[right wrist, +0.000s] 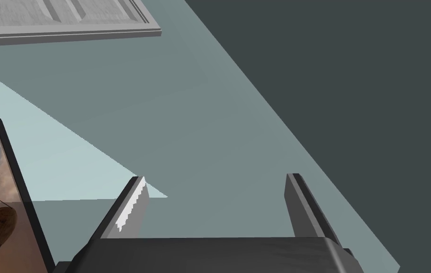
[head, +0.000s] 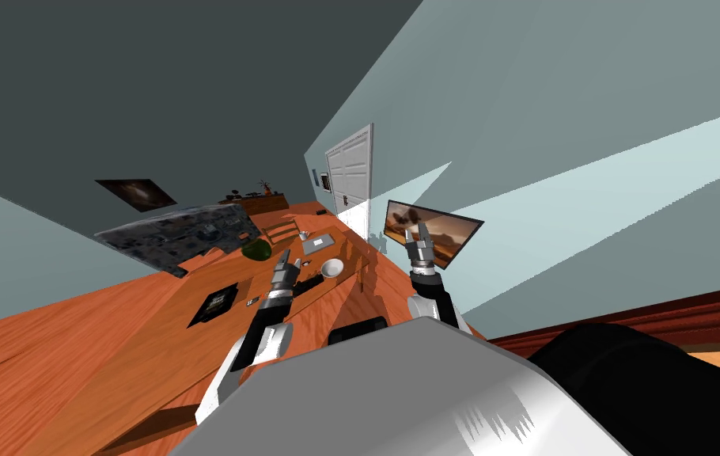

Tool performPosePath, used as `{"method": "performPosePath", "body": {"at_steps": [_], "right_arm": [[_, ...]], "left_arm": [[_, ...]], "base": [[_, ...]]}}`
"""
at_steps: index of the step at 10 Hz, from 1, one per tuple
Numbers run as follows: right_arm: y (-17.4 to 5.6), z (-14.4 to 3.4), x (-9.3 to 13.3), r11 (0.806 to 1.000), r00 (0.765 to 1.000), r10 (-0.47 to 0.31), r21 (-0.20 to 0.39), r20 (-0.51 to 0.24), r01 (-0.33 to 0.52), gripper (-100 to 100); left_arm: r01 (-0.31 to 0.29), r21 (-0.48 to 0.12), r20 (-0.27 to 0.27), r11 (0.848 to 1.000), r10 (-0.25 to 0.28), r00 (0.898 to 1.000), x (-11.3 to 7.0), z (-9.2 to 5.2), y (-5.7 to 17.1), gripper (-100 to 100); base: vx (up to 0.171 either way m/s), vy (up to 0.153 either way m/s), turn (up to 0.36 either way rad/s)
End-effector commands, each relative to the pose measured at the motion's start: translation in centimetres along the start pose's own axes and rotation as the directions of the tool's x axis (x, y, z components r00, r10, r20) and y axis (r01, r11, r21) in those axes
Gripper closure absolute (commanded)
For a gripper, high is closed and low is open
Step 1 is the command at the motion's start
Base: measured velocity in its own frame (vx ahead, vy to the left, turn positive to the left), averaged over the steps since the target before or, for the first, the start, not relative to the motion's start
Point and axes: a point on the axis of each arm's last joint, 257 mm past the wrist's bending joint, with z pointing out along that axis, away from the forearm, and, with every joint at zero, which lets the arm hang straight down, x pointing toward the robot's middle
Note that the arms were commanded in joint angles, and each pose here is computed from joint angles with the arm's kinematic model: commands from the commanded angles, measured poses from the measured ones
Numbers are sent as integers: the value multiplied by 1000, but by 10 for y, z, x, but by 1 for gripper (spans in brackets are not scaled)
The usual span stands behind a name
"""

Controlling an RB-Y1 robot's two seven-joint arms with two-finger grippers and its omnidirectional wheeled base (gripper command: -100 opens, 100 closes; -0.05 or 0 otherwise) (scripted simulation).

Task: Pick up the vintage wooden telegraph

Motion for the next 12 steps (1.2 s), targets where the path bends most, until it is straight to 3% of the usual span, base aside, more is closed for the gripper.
{"method": "performPosePath", "body": {"at_steps": [1,4,5,7,8,9,10,11,12], "right_arm": [[0,0,0,1000,1000,0,0,0,0,0],[0,0,0,1000,1000,0,0,0,0,0],[0,0,0,1000,1000,0,0,0,0,0],[0,0,0,1000,1000,0,0,0,0,0],[0,0,0,1000,1000,0,0,0,0,0],[0,0,0,1000,1000,0,0,0,0,0],[0,0,0,1000,1000,0,0,0,0,0],[0,0,0,1000,1000,0,0,0,0,0],[0,0,0,1000,1000,0,0,0,0,0]], "left_arm": [[15,-34,-4,999,-15,1000,0,1,10,-100],[85,-174,-11,981,-88,996,4,1,60,-100],[85,-183,-10,979,-88,996,4,1,62,-100],[131,-276,-3,952,-137,991,7,-2,95,-100],[130,-289,-1,948,-136,991,7,-3,98,-100],[152,-336,6,930,-159,987,8,-5,115,-100],[152,-342,7,927,-159,987,8,-6,116,-100],[173,-386,16,906,-180,983,9,-8,132,-100],[172,-395,18,903,-180,984,9,-9,134,-100]], "base": [[5,18,15],[4,23,36],[5,19,7],[5,24,17],[4,20,-2],[2,18,2],[2,17,-1],[3,21,-5],[2,19,-7]]}}
